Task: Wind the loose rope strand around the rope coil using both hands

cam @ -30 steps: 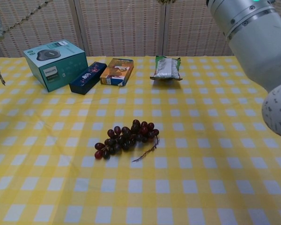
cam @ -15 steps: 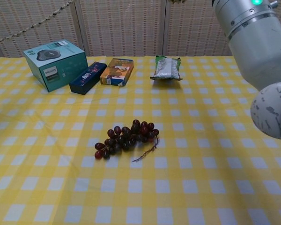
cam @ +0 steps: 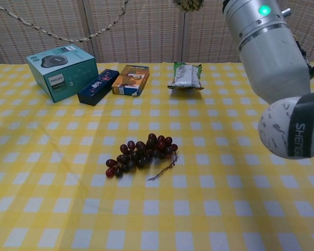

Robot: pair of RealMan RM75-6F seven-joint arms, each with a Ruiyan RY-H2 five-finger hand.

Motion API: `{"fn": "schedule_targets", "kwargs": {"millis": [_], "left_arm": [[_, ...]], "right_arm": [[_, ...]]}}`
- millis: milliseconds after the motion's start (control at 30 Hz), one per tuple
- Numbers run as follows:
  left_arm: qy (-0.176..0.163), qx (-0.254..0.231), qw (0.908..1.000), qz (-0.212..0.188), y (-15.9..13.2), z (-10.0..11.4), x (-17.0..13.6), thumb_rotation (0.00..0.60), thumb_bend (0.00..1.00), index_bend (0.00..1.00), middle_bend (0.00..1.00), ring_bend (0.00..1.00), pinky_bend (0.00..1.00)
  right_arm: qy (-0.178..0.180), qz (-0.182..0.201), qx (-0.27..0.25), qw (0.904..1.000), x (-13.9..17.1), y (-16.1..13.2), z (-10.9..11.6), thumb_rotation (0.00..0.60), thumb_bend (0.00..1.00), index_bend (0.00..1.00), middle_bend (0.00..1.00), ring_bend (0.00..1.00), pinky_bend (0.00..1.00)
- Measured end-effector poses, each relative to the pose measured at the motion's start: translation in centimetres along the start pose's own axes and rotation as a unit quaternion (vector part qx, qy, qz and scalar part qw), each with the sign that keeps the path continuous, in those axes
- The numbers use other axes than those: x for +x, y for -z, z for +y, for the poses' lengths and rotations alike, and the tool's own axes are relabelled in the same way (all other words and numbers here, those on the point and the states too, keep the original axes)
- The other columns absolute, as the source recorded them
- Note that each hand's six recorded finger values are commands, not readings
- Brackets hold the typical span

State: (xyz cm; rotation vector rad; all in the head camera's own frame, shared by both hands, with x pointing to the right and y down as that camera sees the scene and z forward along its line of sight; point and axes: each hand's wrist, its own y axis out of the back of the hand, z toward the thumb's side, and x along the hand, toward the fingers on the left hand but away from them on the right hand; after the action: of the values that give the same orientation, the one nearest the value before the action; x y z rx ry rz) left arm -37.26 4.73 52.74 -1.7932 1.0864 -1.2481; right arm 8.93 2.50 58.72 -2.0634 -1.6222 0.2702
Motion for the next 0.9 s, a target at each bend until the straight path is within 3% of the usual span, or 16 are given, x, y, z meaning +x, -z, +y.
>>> {"fn": "schedule_targets", "kwargs": {"millis": [300,533,900], "left_arm": [[-0.059,0.011,0.9944,-0.087,-4.3,1.9,0.2,0.6,0.38,0.75,1.0,1.0,1.0],[-0.115,-0.014,0.9773,-0.177,-9.0,3.8,1.0,0.6,0.38,0.75,1.0,1.0,1.0],[-0.111,-0.044,0.9621,-0.245,-13.8,3.8,1.8,0.6,0.38,0.75,1.0,1.0,1.0]], "right_arm": [[-0.034,-0.013,0.039,0.9985,-0.2,0.2,-1.5,0.6,0.36,0.87,0.7,0.59,0.65],[-0.079,-0.008,0.07,0.9943,0.1,-0.4,-3.1,0.6,0.36,0.87,0.7,0.59,0.65],[-0.1,-0.002,0.087,0.9912,-0.4,-1.3,-4.6,0.6,0.35,0.87,0.7,0.59,0.65]]}}
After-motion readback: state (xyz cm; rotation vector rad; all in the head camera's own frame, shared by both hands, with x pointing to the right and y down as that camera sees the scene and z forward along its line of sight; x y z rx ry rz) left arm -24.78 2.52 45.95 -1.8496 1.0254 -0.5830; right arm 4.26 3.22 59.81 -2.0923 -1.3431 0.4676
